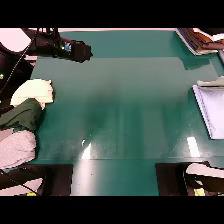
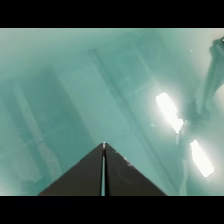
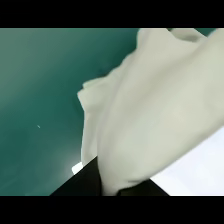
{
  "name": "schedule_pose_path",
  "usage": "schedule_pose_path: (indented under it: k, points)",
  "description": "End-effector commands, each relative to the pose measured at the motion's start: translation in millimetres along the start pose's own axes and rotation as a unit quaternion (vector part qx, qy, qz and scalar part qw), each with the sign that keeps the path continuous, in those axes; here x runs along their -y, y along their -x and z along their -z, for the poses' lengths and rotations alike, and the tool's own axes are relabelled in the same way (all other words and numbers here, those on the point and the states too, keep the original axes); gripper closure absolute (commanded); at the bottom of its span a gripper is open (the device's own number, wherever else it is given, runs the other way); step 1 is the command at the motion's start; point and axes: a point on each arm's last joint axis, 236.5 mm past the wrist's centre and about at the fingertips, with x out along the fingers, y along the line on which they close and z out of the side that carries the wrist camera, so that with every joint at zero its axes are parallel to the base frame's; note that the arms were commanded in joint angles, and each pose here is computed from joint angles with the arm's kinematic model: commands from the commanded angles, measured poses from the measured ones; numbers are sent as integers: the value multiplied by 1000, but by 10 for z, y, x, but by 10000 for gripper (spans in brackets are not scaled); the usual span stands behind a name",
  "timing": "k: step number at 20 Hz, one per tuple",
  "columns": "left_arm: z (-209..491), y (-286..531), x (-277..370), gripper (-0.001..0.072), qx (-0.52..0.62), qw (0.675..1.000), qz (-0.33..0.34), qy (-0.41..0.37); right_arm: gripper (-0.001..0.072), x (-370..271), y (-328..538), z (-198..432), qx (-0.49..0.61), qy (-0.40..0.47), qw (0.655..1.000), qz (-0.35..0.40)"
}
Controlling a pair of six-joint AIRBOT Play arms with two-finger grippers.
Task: Fold the shirts.
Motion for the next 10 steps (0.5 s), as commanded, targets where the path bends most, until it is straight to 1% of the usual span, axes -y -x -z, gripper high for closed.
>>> schedule_pose_path:
  k: [1, 2, 4, 5, 8, 10]
  points:
    - [3, 3, 0, 681, -1, 1000, 0, -4, 683, 218, 113, 259, -47, -7, 997, 52]
    - [5, 3, 1, 681, -1, 1000, 0, -12, 571, 246, 108, 323, -60, -10, 997, 57]
    - [13, 4, 0, 682, -3, 1000, 0, -14, 156, 308, 70, 476, -85, -14, 994, 66]
    - [14, 4, 0, 681, -3, 1000, 0, -14, 79, 327, 39, 567, -98, -17, 993, 67]
    - [13, 4, 0, 681, -3, 1000, 0, -14, 81, 345, -18, 775, -129, -23, 989, 66]
    - [14, 4, 2, 681, -3, 1000, 0, -14, 88, 207, 7, 756, -117, -9, 992, 56]
